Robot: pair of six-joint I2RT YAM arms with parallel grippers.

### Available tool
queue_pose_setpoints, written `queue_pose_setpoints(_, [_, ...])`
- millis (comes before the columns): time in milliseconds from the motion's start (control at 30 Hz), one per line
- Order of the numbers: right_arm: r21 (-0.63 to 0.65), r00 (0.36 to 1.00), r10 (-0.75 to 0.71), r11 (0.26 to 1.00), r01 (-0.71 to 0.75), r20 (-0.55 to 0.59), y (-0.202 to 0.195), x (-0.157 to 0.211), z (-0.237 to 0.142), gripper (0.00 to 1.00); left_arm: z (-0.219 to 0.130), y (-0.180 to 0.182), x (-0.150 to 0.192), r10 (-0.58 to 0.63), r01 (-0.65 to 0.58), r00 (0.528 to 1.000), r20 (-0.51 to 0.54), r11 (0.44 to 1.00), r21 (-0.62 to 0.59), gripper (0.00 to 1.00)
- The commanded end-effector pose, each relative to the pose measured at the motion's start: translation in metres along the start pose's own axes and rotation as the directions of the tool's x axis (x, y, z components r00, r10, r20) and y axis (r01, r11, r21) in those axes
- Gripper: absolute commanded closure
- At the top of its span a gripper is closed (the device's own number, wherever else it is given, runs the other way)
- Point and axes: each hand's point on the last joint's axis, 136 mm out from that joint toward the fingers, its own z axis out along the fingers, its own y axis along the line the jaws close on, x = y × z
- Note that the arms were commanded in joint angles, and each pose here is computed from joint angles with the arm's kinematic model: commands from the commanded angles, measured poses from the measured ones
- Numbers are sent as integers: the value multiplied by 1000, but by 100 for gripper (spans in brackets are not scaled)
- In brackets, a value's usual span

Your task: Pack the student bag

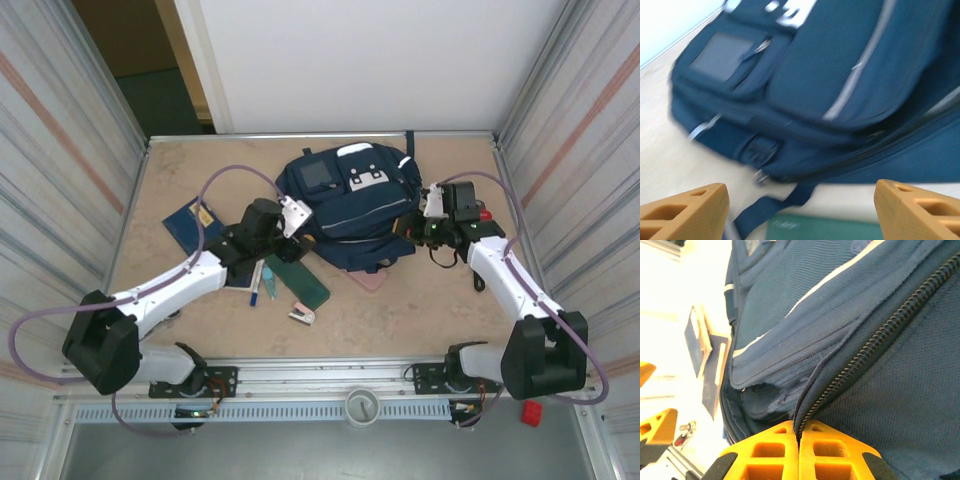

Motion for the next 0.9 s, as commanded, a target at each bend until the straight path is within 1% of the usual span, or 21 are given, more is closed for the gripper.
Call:
queue_pose_setpoints(0, [-108, 994, -80, 990, 89, 80, 39, -14, -9, 95, 4, -49, -34, 36, -52, 997, 69, 969, 243, 22])
queue_pose_setpoints(67, [-113, 993, -108, 987, 114, 57, 42, -5, -3, 96, 15, -64, -44, 89, -103, 994, 60, 946, 309, 21])
queue_pose_setpoints(133, [-104, 992, -115, 987, 120, 55, 38, -1, -1, 97, 28, -74, -47, 119, -123, 992, 33, 925, 361, 21])
queue_pose_setpoints(233, [-64, 992, -109, 991, 113, 61, 24, 4, 4, 97, 50, -75, -44, 147, -127, 989, -21, 912, 390, 21])
queue_pose_setpoints(300, [-10, 996, -82, 997, 83, 34, 8, 12, 11, 94, 63, -73, -40, 143, -107, 988, -60, 907, 408, 22])
queue_pose_setpoints(367, [60, 999, -39, 997, 39, -3, -15, 23, 20, 90, 72, -73, -33, 130, -74, 986, -100, 897, 436, 22])
queue_pose_setpoints(467, [157, 998, 37, 987, -28, -56, -49, 46, 33, 76, 83, -75, -23, 145, -65, 980, -137, 881, 468, 21])
queue_pose_setpoints(533, [177, 995, 66, 983, -52, -78, -61, 59, 40, 67, 90, -78, -17, 185, -90, 970, -155, 873, 480, 20])
queue_pose_setpoints(600, [172, 993, 78, 983, -62, -92, -66, 65, 44, 61, 99, -78, -12, 227, -120, 957, -178, 874, 470, 19])
queue_pose_setpoints(667, [165, 992, 80, 984, -63, -100, -67, 68, 47, 58, 107, -77, -6, 259, -139, 943, -206, 874, 465, 19])
queue_pose_setpoints(867, [177, 993, 53, 984, -34, -105, -68, 66, 46, 55, 132, -74, 5, 342, -203, 902, -264, 875, 439, 18])
